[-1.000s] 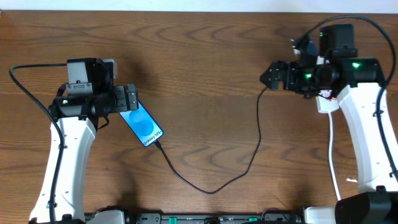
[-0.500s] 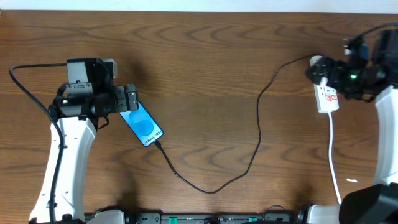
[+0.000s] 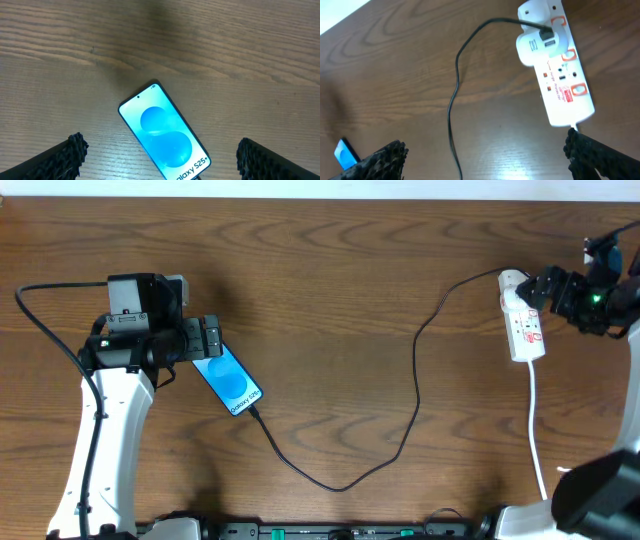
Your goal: Plug charger to phone and switch on socket
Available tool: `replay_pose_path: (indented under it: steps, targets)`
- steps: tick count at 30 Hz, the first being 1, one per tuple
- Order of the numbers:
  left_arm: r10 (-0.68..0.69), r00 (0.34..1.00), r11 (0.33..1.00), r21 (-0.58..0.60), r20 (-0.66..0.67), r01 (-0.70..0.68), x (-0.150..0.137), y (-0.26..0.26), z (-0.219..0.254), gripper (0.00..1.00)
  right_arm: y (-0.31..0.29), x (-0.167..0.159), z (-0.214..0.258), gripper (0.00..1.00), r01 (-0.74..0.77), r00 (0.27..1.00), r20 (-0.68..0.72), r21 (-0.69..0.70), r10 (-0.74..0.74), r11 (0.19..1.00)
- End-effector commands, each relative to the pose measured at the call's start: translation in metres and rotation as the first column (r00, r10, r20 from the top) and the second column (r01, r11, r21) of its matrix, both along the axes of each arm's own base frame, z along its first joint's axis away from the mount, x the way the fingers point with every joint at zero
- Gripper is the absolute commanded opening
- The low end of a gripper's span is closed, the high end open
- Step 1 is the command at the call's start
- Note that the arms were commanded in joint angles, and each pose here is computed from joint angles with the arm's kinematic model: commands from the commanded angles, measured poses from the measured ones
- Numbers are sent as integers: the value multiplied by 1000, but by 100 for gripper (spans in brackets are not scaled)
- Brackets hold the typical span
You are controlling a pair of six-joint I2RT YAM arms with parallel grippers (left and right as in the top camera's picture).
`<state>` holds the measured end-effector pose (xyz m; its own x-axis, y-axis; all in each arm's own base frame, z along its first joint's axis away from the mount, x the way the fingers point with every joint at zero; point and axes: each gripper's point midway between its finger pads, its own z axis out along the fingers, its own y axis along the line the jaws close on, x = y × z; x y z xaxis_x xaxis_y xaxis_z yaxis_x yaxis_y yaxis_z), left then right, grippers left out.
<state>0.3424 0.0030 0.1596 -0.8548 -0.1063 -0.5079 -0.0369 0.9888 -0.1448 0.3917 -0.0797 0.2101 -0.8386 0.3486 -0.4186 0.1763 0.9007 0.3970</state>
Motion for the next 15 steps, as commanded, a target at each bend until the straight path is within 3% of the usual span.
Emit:
replay_pose_path:
  steps: [1,15]
  targets:
    - [-8,1000,1000,22,24,7,3,2,8,98,-6,15,-6,99,-40,999,-5,-4,40,999]
    - [-8,1000,1000,22,23,7,3,2,8,98,-45,35,-70,99,-107,982,-167,-138,84,985]
